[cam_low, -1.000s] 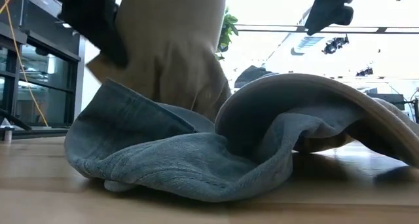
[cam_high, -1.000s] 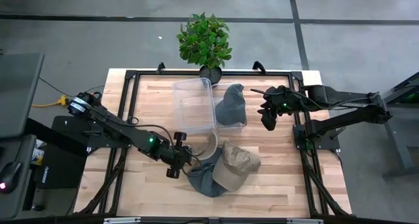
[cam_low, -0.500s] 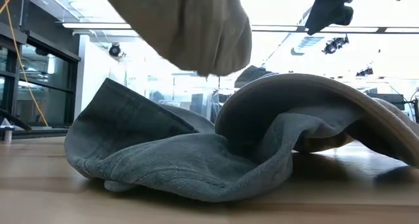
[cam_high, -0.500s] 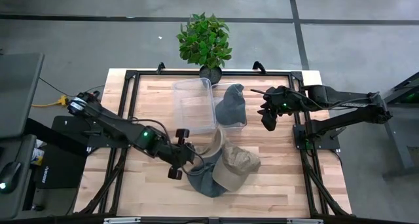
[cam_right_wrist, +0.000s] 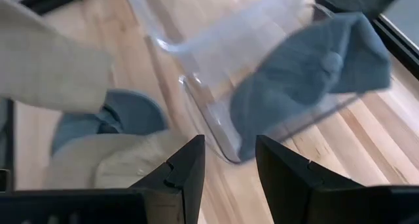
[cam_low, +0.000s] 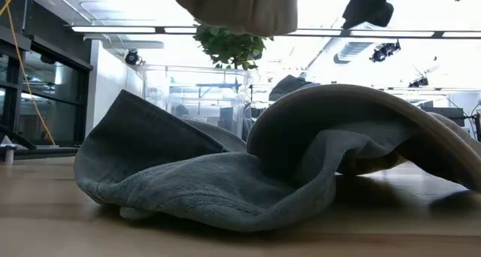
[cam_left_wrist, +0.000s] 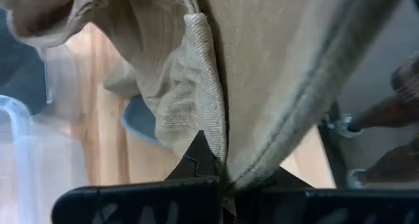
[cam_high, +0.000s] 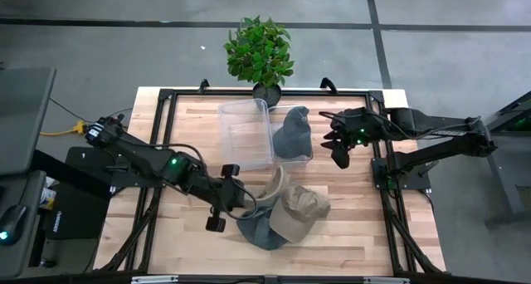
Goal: Pick & Place hat
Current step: Put the left brown cap into the left transparent bin
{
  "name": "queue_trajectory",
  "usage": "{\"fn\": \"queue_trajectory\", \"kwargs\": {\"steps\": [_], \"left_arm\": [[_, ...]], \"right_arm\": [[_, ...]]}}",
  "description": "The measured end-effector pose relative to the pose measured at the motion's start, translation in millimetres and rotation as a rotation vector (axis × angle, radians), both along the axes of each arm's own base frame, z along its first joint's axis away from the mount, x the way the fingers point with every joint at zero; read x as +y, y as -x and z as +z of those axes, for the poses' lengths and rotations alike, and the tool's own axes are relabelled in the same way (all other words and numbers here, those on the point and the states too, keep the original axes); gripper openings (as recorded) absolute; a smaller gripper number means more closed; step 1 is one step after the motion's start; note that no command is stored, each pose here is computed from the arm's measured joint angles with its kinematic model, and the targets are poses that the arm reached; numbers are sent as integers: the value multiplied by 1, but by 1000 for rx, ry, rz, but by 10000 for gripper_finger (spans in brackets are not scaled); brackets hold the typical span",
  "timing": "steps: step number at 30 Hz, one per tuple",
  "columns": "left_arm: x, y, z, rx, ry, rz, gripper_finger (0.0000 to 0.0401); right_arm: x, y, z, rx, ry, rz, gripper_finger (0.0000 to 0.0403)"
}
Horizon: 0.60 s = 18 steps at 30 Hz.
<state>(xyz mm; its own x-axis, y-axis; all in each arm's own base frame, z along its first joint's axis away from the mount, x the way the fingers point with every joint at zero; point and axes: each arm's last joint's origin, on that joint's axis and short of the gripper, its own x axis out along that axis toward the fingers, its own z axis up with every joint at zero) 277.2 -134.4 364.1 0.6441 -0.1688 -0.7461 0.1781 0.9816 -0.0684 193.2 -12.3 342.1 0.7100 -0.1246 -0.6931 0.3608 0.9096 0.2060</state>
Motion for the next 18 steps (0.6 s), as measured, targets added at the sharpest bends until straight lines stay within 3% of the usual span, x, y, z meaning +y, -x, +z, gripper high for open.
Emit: {"fn": "queue_trajectory", "kwargs": {"steps": [8, 18], "left_arm": [[23, 16, 25, -57, 124, 90, 0], [66, 57, 68, -241, 222, 243, 0]], "right_arm": [[1, -5, 6, -80, -7, 70, 130], [1, -7, 8, -112, 0, 75, 130]]}}
